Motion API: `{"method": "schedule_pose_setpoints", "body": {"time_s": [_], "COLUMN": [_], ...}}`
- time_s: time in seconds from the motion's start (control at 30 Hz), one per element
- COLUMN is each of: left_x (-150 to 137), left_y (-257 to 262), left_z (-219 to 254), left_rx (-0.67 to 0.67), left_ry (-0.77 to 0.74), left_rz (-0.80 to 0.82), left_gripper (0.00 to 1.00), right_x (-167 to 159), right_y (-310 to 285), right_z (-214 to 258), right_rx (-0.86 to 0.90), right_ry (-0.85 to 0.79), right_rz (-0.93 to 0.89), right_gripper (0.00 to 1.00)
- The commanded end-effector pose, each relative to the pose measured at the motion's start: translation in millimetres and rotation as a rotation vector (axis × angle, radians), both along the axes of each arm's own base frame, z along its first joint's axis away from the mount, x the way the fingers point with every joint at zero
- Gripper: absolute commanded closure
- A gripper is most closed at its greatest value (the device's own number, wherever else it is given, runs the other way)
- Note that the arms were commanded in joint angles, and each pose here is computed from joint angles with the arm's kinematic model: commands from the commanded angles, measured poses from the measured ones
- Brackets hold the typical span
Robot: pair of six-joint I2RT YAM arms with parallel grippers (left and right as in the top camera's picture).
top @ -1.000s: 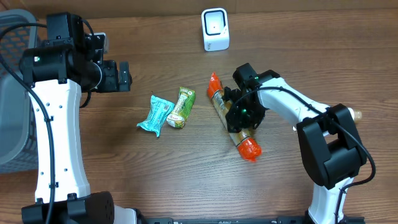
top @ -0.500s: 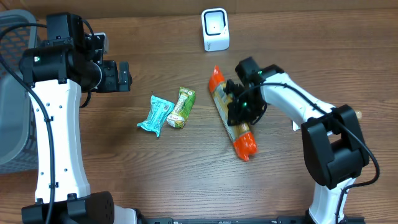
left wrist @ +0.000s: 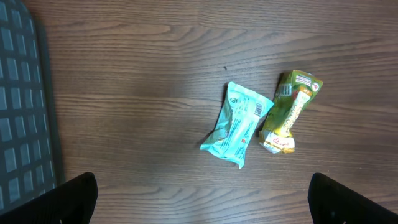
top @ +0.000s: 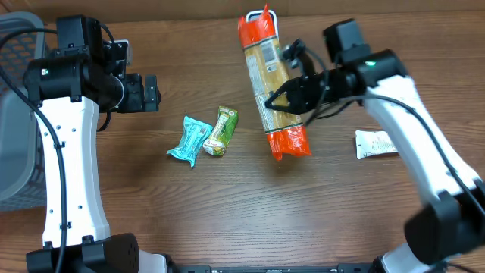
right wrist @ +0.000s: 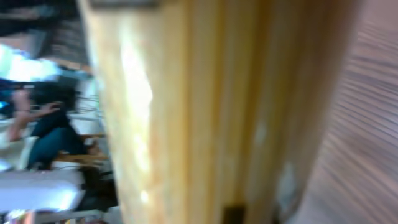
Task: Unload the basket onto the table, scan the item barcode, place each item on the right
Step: 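Lift the spaghetti package and hold it before the scanner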
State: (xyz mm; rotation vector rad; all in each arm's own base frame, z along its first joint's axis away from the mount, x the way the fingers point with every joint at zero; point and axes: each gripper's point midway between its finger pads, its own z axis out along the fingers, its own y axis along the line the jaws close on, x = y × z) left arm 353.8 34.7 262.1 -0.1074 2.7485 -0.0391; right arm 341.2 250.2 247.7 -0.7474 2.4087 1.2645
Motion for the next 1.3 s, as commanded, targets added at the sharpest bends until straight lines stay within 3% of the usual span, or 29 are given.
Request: {"method": "schedule_pose_setpoints", "body": {"time_s": [0.0,0.2,0.77,0.83,1.0,1.27], "left_x": [-0.1,0.0,-0.1,-0.1,-0.1,-0.1], "left_y": [0.8,0.8,0.8,0.8,0.8,0.8], "left_z": [-1.1,-1.1,-1.1,-1.1,-1.1,-1.1], "left_rx": [-0.001,-0.001,-0.001,-0.001,-0.001,-0.001], "left_ry": [0.002,0.002,0.002,0.002,0.002,0.002], "left_rz": [-0.017,-0.017,-0.017,-0.017,-0.017,-0.017], "left_gripper": [0.0,0.0,0.0,0.0,0.01,0.0], "right_x": [-29.5,-43.8,-39.2,-23.1,40.1,110.9], "right_y": [-1.4,-10.8,-13.2,-19.8,-71.4,-112.0], "right_z": [85.0,108.8,101.1,85.7,20.3,-36.6], "right_rx": [0.237,0.319,0.272,0.17,-0.285,-0.773], "right_ry": [-0.108,-0.103,-0.112,-0.092,-0.113,-0.335], "right_rz": [0.098,0.118,0.092,-0.012,-0.43,-0.73], "right_gripper": [0.96,0.96,0.96,0.96,0.96,0.96]}}
